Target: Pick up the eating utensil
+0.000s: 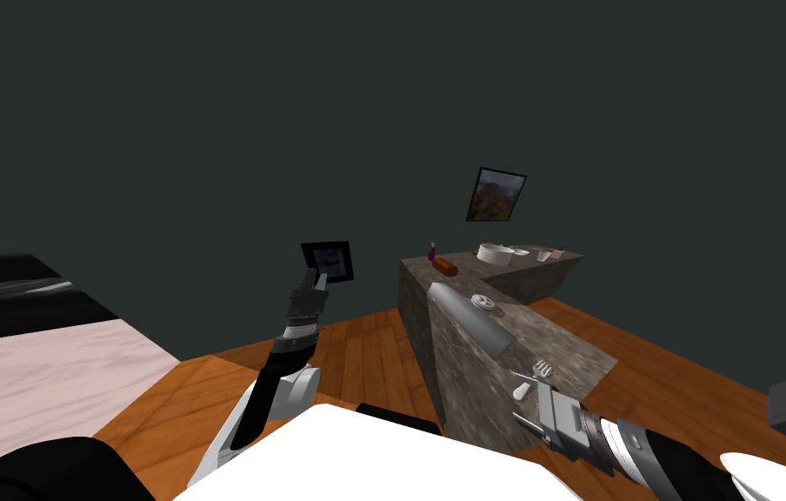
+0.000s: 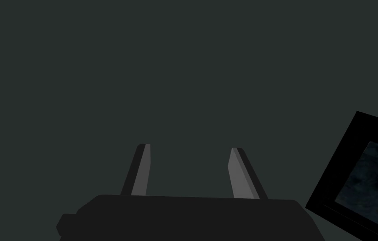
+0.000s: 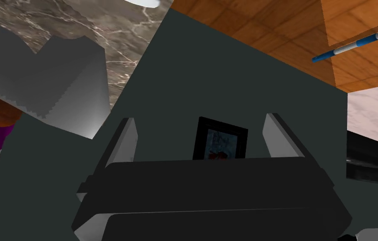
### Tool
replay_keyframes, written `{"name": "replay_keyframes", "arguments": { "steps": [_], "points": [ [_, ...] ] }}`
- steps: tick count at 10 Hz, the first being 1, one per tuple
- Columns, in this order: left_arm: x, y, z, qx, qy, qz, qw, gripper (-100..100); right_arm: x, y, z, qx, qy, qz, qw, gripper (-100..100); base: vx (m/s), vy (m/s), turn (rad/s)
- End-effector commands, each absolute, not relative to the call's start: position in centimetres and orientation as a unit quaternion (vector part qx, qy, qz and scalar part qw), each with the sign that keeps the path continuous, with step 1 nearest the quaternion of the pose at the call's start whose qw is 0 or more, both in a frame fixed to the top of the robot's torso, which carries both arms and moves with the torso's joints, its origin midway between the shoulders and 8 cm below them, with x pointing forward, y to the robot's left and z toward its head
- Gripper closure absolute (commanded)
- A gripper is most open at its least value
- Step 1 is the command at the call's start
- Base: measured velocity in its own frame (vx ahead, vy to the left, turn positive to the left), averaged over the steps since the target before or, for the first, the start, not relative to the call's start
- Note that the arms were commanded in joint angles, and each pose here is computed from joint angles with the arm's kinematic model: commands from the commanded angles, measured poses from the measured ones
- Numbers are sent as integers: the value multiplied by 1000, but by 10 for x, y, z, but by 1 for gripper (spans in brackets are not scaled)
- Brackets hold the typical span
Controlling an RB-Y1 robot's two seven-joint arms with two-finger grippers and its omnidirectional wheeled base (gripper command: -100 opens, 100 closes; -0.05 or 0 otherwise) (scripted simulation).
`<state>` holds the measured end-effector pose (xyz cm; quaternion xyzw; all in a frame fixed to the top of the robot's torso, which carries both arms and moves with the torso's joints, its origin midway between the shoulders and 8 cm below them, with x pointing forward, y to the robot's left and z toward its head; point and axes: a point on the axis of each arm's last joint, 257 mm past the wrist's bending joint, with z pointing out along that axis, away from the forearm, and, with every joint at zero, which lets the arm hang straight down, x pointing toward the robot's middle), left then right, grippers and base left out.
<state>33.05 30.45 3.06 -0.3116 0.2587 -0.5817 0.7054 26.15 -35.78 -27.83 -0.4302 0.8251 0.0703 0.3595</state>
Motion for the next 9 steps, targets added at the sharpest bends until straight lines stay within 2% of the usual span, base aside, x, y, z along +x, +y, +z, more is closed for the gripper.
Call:
{"name": "replay_keyframes", "arguments": {
  "steps": [1,9],
  "points": [
    [330,304,31,-312,259,-582,705,0,249,-367,-289,-451,827,59,330,-100,9,-11,251],
    [330,304,31,-312,259,-582,705,0,216,-398,-312,-541,810,28,223,-100,11,-31,154]
  ]
}}
